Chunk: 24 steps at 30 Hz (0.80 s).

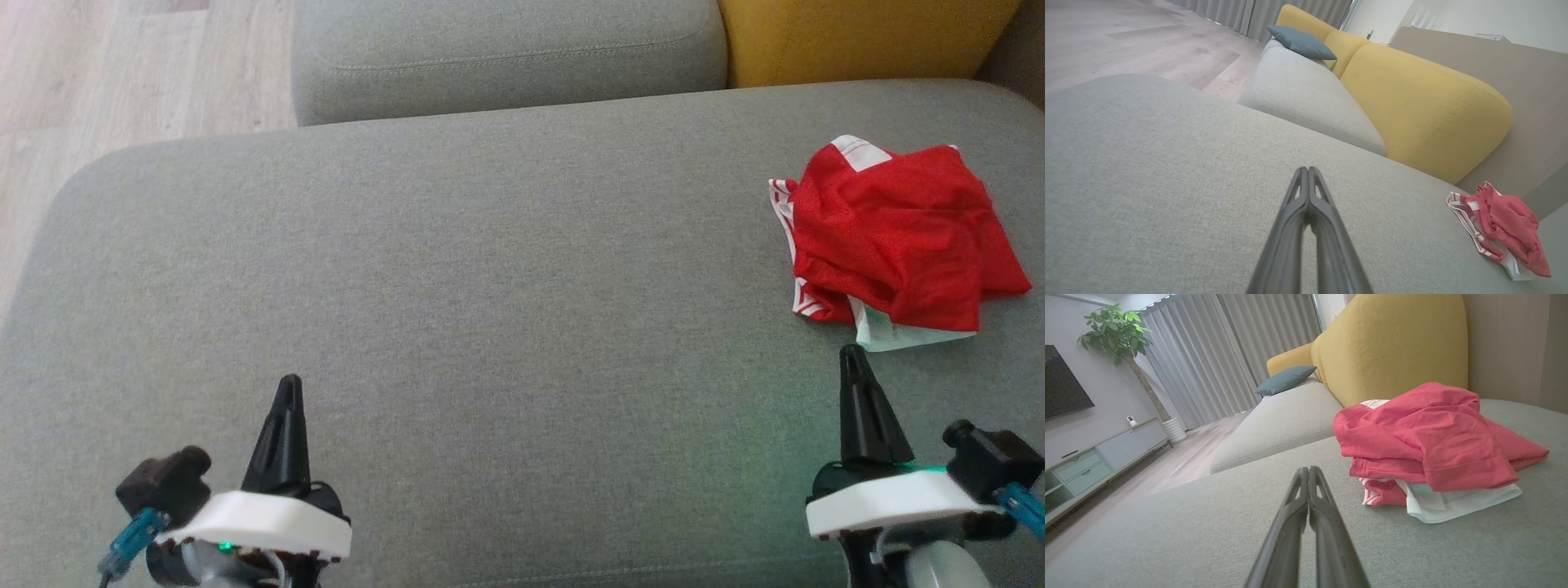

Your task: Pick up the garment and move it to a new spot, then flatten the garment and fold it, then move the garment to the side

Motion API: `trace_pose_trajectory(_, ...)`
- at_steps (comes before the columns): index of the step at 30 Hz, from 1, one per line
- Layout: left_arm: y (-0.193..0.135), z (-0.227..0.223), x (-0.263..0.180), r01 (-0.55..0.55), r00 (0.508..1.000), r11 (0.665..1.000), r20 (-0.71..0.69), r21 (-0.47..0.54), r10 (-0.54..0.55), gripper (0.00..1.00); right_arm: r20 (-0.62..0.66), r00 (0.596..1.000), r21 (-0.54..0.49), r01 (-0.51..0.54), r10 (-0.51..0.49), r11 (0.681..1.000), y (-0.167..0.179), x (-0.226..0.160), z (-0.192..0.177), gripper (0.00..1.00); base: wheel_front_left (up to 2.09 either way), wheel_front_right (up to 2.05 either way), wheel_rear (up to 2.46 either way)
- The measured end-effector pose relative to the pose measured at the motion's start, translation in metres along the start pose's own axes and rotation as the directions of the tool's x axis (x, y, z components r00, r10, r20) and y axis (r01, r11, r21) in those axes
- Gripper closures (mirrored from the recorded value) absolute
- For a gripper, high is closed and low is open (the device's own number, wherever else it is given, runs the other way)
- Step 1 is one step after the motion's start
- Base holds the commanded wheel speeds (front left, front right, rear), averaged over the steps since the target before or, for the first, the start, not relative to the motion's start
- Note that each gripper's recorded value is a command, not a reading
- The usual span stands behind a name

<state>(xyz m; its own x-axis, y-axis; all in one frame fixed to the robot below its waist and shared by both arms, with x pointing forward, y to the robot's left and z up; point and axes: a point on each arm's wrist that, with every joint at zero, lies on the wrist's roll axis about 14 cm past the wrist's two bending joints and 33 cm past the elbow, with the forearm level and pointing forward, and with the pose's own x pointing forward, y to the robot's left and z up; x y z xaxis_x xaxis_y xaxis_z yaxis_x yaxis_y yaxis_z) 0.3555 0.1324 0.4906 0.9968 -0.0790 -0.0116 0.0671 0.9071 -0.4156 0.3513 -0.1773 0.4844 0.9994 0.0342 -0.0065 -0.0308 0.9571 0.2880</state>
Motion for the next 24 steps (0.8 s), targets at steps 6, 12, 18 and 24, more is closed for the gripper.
trace_pose_trajectory(6, 0.005, -0.005, -0.001, -0.02, 1.0, 0.998, -0.025, -0.065, 0.018, 1.0, -0.007, 1.0, 0.077, 0.017, -0.016, 0.997, -0.003, 0.0, -0.001, 1.0, 0.0, 0.0, 0.0)
trace_pose_trajectory(12, 0.012, -0.004, 0.001, -0.046, 0.999, 0.99, -0.032, -0.131, 0.042, 1.0, -0.014, 0.999, 0.152, 0.034, -0.032, 0.988, -0.006, 0.001, -0.003, 1.0, 0.0, 0.0, 0.0)
trace_pose_trajectory(18, 0.015, -0.003, 0.003, -0.053, 0.998, 0.98, -0.038, -0.194, 0.047, 1.0, -0.022, 0.999, 0.224, 0.05, -0.046, 0.973, -0.009, 0.002, -0.003, 1.0, 0.0, 0.0, 0.0)
trace_pose_trajectory(24, 0.018, -0.006, 0.002, -0.067, 0.997, 0.964, -0.056, -0.259, 0.054, 1.0, -0.026, 0.998, 0.295, 0.066, -0.061, 0.953, -0.012, 0.003, -0.003, 1.0, 0.0, 0.0, 0.0)
